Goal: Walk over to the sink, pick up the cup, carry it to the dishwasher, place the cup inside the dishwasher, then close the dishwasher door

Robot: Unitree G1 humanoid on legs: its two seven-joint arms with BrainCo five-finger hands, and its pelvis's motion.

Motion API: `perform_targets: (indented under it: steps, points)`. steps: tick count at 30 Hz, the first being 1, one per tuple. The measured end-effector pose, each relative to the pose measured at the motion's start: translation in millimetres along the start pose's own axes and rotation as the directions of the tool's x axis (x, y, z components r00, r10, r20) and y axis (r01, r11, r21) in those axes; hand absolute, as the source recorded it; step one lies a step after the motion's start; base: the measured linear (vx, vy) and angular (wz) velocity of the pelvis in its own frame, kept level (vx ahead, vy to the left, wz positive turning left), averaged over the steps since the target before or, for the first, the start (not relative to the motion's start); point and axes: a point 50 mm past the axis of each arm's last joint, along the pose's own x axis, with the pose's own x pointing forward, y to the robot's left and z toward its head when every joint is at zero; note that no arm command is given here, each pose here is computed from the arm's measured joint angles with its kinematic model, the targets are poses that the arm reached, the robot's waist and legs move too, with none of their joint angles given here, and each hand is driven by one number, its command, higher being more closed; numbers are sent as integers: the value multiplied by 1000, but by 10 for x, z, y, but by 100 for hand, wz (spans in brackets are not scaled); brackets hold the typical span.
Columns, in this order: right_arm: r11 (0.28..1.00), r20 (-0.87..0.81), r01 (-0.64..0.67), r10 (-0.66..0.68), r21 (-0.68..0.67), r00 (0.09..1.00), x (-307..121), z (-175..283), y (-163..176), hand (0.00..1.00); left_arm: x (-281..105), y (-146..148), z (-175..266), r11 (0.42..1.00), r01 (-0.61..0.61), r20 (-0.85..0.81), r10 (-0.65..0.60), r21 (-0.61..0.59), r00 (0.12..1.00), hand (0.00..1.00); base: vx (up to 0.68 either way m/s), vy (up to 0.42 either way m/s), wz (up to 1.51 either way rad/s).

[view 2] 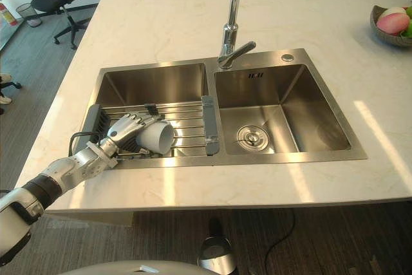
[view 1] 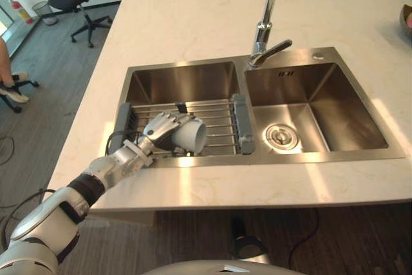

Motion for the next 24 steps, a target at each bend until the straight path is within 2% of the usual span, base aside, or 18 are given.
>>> perform_targets:
  steps: [1, 2, 4, 5, 7, 8, 9, 10, 12, 14, 16, 19, 24]
  points:
    - [1000, 12, 2, -3, 19, 1000, -7, 10, -22, 0, 65, 146, 43, 993, -114, 20, 114, -32, 993, 100, -18, -1, 27]
    - [999, 23, -1, 0, 38, 1000, -11, 25, -32, 0, 139, 433, 78, 946, -304, 7, 306, -113, 952, 100, -22, -3, 31]
    - [998, 34, -2, 0, 58, 999, -14, 31, -40, 0, 179, 707, 110, 865, -460, -31, 463, -203, 886, 100, -17, -6, 22]
    - [998, 46, -2, -1, 69, 999, -16, 31, -47, 0, 196, 922, 142, 782, -563, -62, 569, -268, 820, 100, -39, -5, 24]
    - [994, 72, -11, 3, 108, 997, -13, 21, -38, 0, 144, 1412, 232, 510, -764, -151, 784, -396, 602, 100, -70, 3, 21]
    - [993, 78, -16, 7, 115, 997, -11, 15, -29, 0, 113, 1492, 260, 435, -792, -180, 817, -428, 547, 100, -85, 11, 23]
    - [993, 78, -22, 12, 119, 997, -7, -13, -17, 0, 35, 1572, 305, 321, -822, -234, 853, -471, 467, 100, -96, 11, 28]
    - [993, 70, -26, 18, 119, 997, 0, -55, 5, 0, -53, 1565, 344, 254, -825, -285, 853, -504, 436, 100, -82, 8, 29]
    - [994, 42, -33, 28, 100, 999, 14, -158, 53, 0, -138, 1482, 399, 216, -805, -351, 816, -553, 460, 100, -76, 9, 30]
    - [997, 22, -60, 59, 50, 998, 31, -221, 146, 0, -165, 1355, 418, 232, -787, -402, 757, -572, 515, 100, -83, 3, 27]
    - [996, 22, -84, 85, -20, 996, 39, -254, 247, 0, -200, 1185, 372, 289, -777, -463, 668, -559, 582, 100, -91, 5, 7]
    - [991, 40, -89, 93, -103, 995, 39, -231, 325, 0, -337, 946, 232, 341, -775, -567, 536, -532, 625, 100, -58, 28, -5]
    - [980, 41, -43, 52, -196, 998, 12, -246, 250, 0, -578, 699, 43, 281, -804, -703, 390, -525, 595, 100, 10, 14, 49]
